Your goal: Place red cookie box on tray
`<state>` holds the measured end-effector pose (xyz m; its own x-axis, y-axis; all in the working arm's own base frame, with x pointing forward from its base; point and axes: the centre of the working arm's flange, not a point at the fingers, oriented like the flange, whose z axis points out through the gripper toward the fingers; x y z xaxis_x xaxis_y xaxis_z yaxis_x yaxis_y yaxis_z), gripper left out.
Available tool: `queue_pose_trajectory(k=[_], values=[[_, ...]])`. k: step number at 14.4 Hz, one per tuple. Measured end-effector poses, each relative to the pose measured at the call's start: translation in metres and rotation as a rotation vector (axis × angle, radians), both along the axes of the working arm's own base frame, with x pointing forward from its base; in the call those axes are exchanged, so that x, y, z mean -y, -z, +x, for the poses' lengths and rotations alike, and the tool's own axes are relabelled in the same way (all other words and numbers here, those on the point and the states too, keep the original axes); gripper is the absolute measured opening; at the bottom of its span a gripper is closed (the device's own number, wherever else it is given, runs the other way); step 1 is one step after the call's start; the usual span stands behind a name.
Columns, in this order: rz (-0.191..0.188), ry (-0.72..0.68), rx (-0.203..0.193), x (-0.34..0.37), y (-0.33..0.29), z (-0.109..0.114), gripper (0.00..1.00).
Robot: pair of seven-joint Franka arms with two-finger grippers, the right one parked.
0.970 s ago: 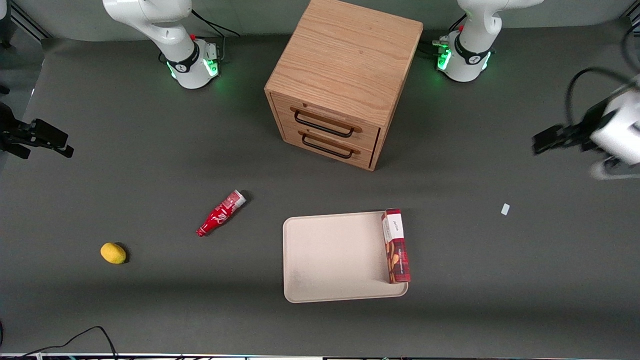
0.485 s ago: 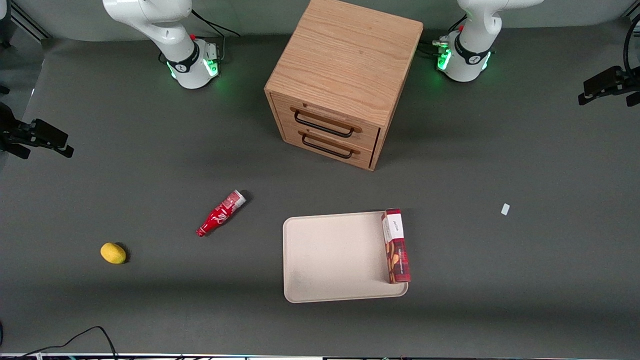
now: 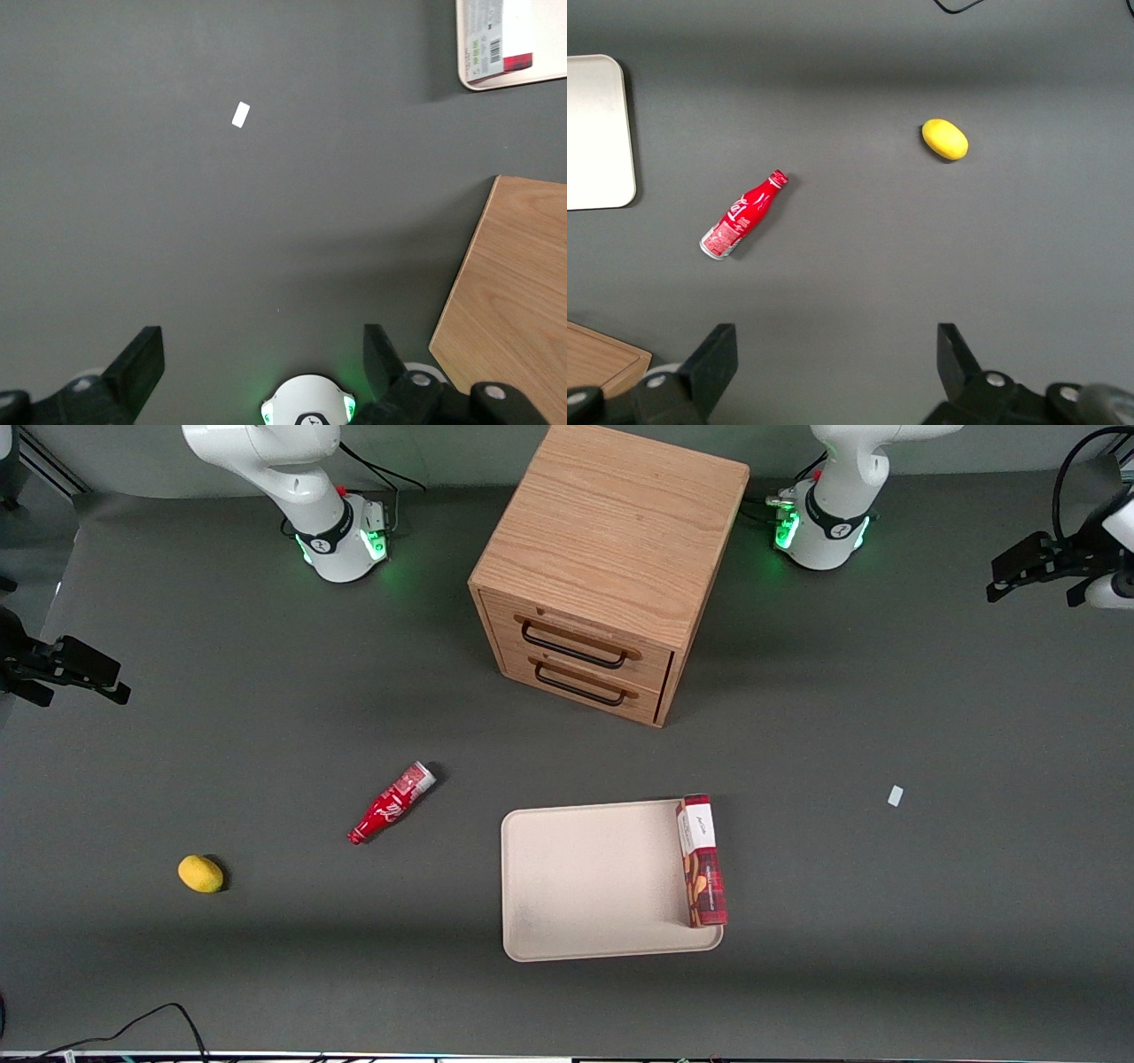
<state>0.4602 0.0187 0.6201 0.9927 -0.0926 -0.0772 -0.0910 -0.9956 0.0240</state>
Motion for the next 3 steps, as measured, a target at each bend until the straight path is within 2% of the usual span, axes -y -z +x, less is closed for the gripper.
queue_pose_trajectory(k=[3], values=[[0.004, 0.020, 0.004, 0.0101, -0.0087, 0.0041, 1.00]])
